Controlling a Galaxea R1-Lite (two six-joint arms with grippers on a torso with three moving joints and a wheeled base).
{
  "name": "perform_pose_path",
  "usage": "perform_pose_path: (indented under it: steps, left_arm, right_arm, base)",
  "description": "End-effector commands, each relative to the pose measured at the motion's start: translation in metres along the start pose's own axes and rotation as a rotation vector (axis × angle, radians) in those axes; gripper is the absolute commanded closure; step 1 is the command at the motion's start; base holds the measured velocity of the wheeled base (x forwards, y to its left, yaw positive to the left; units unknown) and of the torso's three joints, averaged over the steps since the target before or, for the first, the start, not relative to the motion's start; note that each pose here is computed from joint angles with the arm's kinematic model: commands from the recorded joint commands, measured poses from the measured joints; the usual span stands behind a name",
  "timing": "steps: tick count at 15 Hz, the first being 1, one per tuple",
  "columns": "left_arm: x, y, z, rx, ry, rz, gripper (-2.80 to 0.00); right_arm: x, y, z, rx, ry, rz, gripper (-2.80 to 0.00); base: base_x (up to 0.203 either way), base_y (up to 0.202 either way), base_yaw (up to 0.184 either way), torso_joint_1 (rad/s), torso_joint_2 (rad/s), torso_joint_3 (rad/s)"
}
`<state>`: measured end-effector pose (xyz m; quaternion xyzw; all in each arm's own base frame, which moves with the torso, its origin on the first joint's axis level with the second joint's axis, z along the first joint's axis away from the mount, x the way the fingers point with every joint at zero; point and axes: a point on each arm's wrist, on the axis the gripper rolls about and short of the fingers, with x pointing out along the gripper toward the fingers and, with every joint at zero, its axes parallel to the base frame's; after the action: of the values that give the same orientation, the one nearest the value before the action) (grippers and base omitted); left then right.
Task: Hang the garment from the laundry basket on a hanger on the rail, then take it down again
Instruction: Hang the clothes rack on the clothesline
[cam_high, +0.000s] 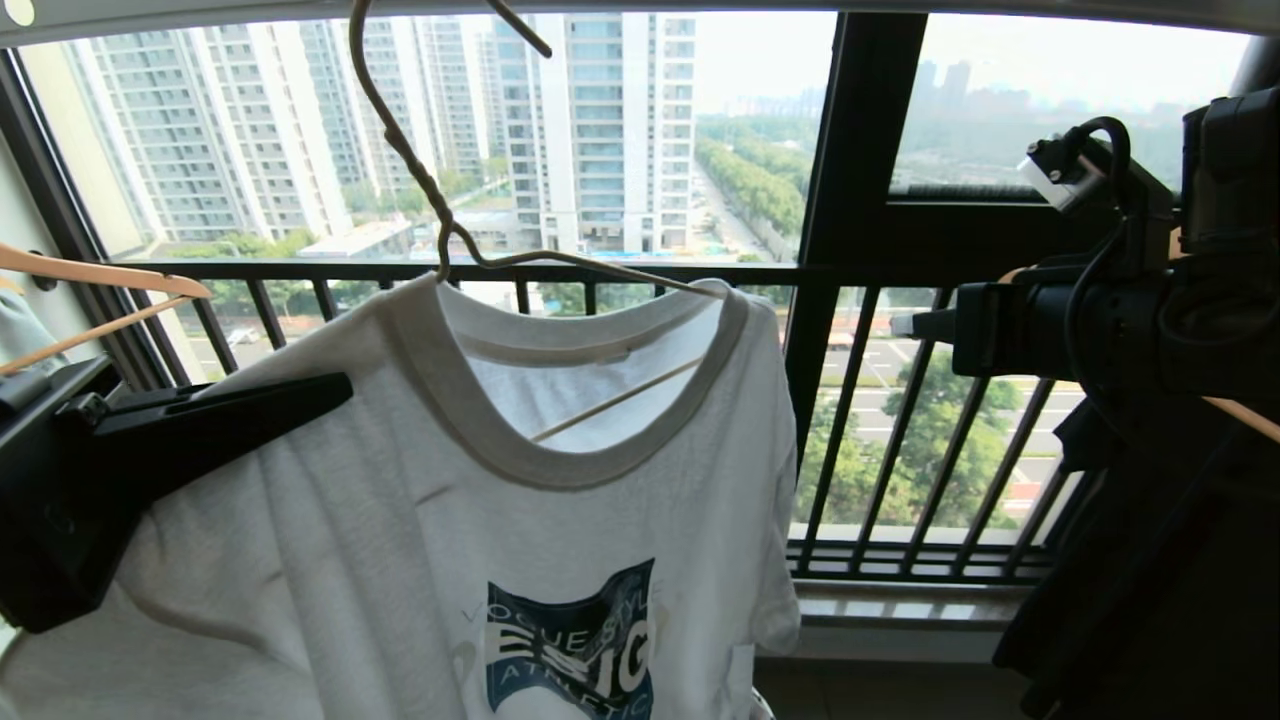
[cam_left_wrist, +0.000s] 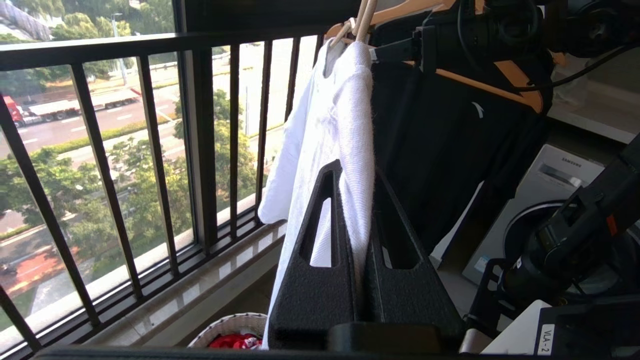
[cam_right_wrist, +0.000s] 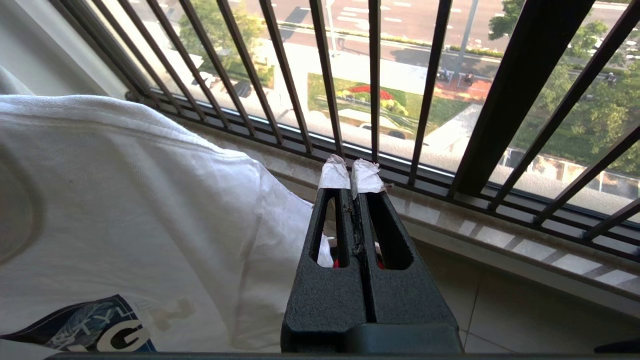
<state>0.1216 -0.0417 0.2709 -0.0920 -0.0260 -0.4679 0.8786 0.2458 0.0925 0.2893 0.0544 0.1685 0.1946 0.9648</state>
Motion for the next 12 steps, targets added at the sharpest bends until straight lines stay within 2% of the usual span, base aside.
perform_pose_path:
  steps: [1, 3, 6, 9, 12]
  left_arm:
    - [-0.006, -0.006, 0.003, 0.018, -0.028, 0.018, 0.0]
    - [-0.012, -0.011, 0.006, 0.03, -0.058, 0.069, 0.0]
    - [-0.022, -0.017, 0.015, 0.036, -0.128, 0.267, 0.0]
    - [-0.035, -0.029, 0.016, 0.031, -0.132, 0.317, 0.0]
    - [-0.039, -0.033, 0.022, 0.042, -0.153, 0.355, 0.0]
  right_arm:
    - [-0.001, 0.0, 0.002, 0.001, -0.008, 0.0, 0.0]
    - [-0.001, 0.001, 0.002, 0.001, -0.011, 0.004, 0.0]
    - [-0.004, 0.001, 0.006, 0.001, -0.025, 0.006, 0.0]
    - [-0.007, 0.001, 0.008, -0.001, -0.034, 0.006, 0.0]
    - [-0.009, 0.002, 0.009, -0.002, -0.04, 0.009, 0.0]
  base:
    - [0.0, 0.0, 0.0, 0.0, 0.0, 0.0]
    - [0.0, 0.0, 0.0, 0.0, 0.0, 0.0]
    - [0.0, 0.0, 0.0, 0.0, 0.0, 0.0]
    - [0.0, 0.0, 0.0, 0.0, 0.0, 0.0]
    - [0.0, 0.0, 0.0, 0.0, 0.0, 0.0]
